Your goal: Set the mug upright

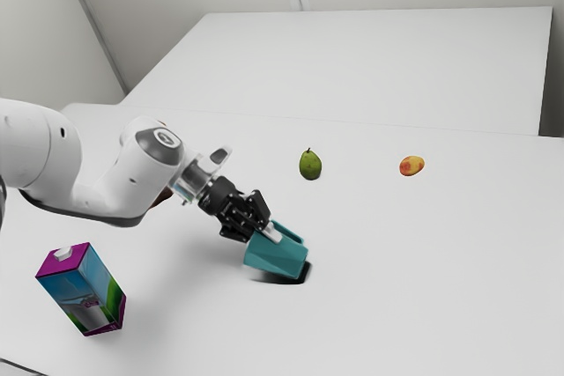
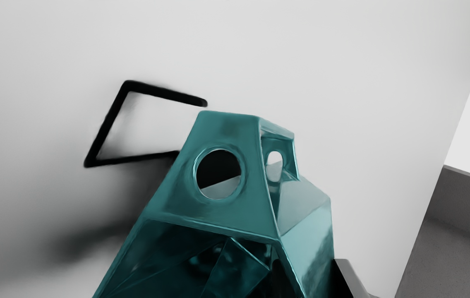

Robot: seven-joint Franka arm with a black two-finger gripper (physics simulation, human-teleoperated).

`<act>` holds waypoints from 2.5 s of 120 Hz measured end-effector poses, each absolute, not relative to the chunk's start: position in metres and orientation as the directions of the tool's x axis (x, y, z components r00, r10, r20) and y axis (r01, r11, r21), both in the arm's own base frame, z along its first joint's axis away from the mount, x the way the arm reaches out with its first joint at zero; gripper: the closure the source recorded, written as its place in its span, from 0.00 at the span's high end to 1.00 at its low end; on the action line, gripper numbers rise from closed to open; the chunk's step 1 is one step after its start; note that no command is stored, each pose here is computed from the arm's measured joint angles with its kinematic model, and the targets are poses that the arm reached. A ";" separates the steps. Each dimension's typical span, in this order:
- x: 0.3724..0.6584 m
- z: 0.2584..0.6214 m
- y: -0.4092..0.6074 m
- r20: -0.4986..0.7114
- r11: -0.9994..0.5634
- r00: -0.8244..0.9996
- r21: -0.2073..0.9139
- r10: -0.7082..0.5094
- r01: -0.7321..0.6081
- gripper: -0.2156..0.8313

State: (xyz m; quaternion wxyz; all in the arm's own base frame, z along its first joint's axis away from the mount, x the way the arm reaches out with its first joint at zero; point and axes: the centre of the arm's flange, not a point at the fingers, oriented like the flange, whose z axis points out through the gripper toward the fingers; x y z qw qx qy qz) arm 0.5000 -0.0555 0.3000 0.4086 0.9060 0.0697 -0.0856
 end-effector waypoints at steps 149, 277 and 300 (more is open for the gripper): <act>0.521 0.375 -0.030 0.120 -0.930 0.945 0.179 -0.304 -0.322 0.05; 0.499 0.360 -0.020 -0.141 -0.934 0.924 0.012 -0.356 -0.358 0.05; 0.497 0.352 -0.018 -0.181 -0.937 0.922 0.003 -0.344 -0.349 0.05</act>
